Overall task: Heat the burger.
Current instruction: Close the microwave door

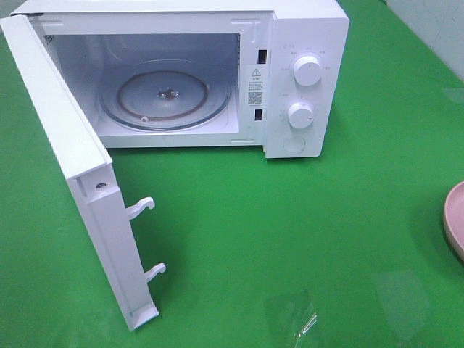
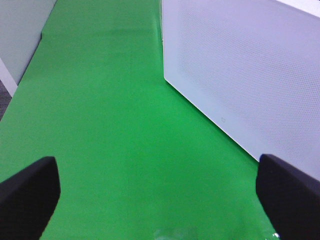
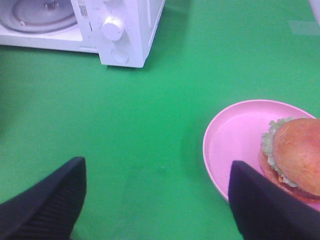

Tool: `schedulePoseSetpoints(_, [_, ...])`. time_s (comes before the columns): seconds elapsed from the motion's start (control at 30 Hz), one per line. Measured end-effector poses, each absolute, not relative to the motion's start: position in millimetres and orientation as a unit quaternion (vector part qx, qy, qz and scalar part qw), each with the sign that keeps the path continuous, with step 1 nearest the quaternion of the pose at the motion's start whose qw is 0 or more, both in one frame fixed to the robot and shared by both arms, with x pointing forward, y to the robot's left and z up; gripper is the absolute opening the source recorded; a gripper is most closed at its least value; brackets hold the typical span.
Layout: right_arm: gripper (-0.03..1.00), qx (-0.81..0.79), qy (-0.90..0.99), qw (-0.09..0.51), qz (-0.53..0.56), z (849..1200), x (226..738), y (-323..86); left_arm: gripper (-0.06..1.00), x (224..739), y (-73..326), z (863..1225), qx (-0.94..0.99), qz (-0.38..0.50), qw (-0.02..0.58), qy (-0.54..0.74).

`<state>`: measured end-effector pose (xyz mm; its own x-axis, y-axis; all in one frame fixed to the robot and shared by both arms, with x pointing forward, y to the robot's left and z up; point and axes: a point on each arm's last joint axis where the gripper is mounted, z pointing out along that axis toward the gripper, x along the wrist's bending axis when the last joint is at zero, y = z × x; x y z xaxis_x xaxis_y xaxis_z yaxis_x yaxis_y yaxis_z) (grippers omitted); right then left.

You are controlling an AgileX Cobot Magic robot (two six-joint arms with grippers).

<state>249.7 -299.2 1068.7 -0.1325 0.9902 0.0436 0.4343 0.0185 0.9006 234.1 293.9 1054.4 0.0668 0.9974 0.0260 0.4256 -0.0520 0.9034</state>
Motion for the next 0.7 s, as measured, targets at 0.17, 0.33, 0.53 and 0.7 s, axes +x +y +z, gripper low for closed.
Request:
schedulePoseSetpoints(0.17, [0.77, 0.569, 0.609, 0.352, 0.427, 1061.9, 235.6, -301.7, 0.99, 234.1, 293.9, 1054.4, 0.622, 0.373, 0.383, 0.572])
schedulePoseSetpoints(0.33, [0.77, 0.574, 0.605, 0.354, 0.423, 1059.5, 234.4, -301.8, 0.99, 234.1, 293.9, 1054.4, 0.622, 0.373, 0.383, 0.572])
schedulePoseSetpoints(0.53, [0.77, 0.574, 0.605, 0.354, 0.423, 1059.5, 234.4, -301.8, 0.99, 234.1, 293.9, 1054.4, 0.622, 0.373, 0.383, 0.572])
schedulePoseSetpoints(0.7, [0.77, 0.574, 0.605, 0.354, 0.423, 1059.5, 234.4, -301.8, 0.99, 234.1, 293.9, 1054.4, 0.622, 0.373, 0.383, 0.572])
